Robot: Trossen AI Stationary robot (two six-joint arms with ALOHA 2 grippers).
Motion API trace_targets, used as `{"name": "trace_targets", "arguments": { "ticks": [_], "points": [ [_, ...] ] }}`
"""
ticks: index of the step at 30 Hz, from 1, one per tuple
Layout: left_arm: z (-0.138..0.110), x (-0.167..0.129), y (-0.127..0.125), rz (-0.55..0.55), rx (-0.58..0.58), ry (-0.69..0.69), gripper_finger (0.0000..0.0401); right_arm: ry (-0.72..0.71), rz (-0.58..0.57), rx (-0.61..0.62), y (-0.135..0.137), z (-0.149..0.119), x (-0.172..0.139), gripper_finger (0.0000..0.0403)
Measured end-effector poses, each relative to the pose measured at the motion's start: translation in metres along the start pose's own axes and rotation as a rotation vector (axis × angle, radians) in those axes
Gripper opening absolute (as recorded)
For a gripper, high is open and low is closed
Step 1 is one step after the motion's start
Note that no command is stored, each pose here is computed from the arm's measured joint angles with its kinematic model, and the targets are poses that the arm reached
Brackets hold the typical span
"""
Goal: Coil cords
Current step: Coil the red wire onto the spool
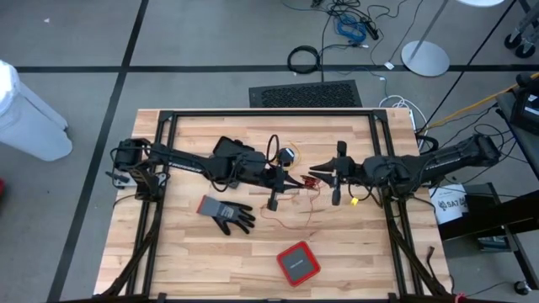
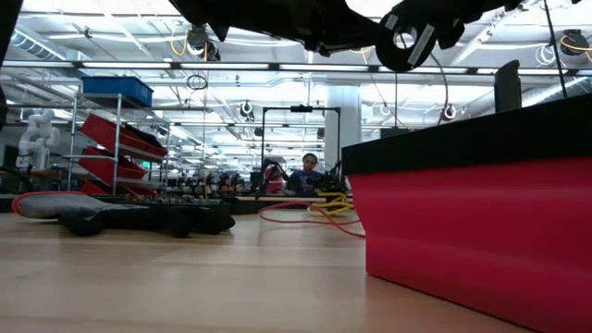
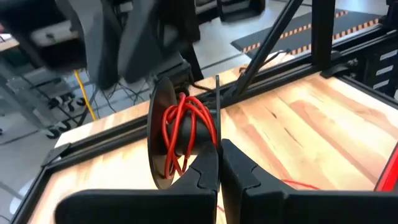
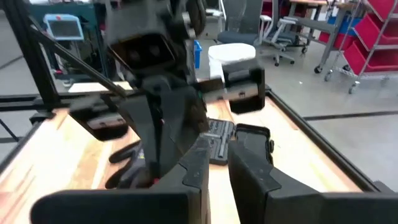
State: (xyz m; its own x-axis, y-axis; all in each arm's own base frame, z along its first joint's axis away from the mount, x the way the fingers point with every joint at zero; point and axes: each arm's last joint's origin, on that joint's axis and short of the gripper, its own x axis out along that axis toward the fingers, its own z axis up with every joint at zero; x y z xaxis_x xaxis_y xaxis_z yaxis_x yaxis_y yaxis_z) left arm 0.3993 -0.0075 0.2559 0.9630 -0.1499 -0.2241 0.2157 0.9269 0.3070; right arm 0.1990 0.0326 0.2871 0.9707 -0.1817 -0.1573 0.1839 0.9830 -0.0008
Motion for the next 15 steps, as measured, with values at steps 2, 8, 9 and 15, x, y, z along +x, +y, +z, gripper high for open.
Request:
{"name": "trace_targets", "arguments": {
  "ticks": [2,8,9,15],
  "points": [
    [-0.0004,0.0000,0.0002,0.000,-0.001,0.003,0.0000,-0.018,0.005,0.007,-0.0011,0.0028,-0.0034,0.0052],
    [-0.0005,-0.0002,0.0019,0.033,-0.001,0.010,0.0000,-0.020,0.042,0.019,-0.0009,0.0038,-0.0056,0.0074],
    [-0.0007,-0.0002,0.0024,0.036,-0.001,0.012,0.0000,-0.018,0.048,0.022,-0.0006,0.0036,-0.0052,0.0076],
    [0.0016,-0.0003,0.0036,0.053,-0.001,-0.011,0.0000,0.023,0.060,0.020,-0.0003,-0.0005,-0.0049,0.0074]
  ]
}}
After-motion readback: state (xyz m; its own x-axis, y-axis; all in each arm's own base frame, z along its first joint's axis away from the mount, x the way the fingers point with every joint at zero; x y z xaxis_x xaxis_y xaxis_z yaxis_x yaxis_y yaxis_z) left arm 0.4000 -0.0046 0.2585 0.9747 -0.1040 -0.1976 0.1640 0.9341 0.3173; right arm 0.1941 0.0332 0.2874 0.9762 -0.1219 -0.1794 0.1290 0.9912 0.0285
